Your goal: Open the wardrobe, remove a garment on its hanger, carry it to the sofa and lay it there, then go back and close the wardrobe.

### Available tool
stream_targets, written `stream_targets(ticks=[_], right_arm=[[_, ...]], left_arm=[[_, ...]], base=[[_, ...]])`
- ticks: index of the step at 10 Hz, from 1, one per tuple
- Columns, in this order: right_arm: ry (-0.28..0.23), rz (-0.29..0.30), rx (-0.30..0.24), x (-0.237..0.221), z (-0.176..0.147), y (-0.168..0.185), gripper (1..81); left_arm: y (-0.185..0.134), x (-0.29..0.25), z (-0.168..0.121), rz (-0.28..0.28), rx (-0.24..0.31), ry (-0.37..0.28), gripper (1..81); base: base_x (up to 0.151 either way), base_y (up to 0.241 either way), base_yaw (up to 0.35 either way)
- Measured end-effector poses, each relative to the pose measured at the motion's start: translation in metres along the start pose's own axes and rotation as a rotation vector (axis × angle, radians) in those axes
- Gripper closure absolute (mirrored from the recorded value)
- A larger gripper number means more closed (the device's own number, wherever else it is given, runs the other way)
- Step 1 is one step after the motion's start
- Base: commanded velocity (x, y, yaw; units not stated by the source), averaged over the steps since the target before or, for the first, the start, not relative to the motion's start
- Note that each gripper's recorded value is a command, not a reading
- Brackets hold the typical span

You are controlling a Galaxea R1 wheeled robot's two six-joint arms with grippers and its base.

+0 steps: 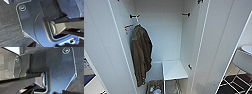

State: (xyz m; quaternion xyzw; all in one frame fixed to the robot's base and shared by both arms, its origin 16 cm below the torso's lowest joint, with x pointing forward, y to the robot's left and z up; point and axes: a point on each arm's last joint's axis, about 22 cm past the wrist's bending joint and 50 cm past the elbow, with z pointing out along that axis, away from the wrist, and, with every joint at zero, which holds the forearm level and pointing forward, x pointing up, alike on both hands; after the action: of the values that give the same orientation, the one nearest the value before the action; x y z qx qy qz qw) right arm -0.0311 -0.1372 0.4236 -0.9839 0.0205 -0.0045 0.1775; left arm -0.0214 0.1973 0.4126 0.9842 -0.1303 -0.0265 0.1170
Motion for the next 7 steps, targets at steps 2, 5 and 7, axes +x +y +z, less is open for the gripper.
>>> stream_targets(ticks=[2,5,7], right_arm=[[0.001,0.0,0.019,0.0,0.0,-0.007,1.0],[0.006,-0.002,0.04,0.001,-0.005,-0.002,1.0],[0.019,-0.006,0.084,0.01,-0.014,-0.001,1.0]], left_arm=[[0.001,-0.006,0.0,0.02,-0.009,-0.021,1.0],[0.016,0.017,0.0,-0.087,-0.06,0.029,1.0],[0.007,0.046,-0.003,-0.102,-0.06,0.083,1.0]], base=[[0.0,0.0,0.0],[0.0,0.0,0.0],[0.0,0.0,0.0]])
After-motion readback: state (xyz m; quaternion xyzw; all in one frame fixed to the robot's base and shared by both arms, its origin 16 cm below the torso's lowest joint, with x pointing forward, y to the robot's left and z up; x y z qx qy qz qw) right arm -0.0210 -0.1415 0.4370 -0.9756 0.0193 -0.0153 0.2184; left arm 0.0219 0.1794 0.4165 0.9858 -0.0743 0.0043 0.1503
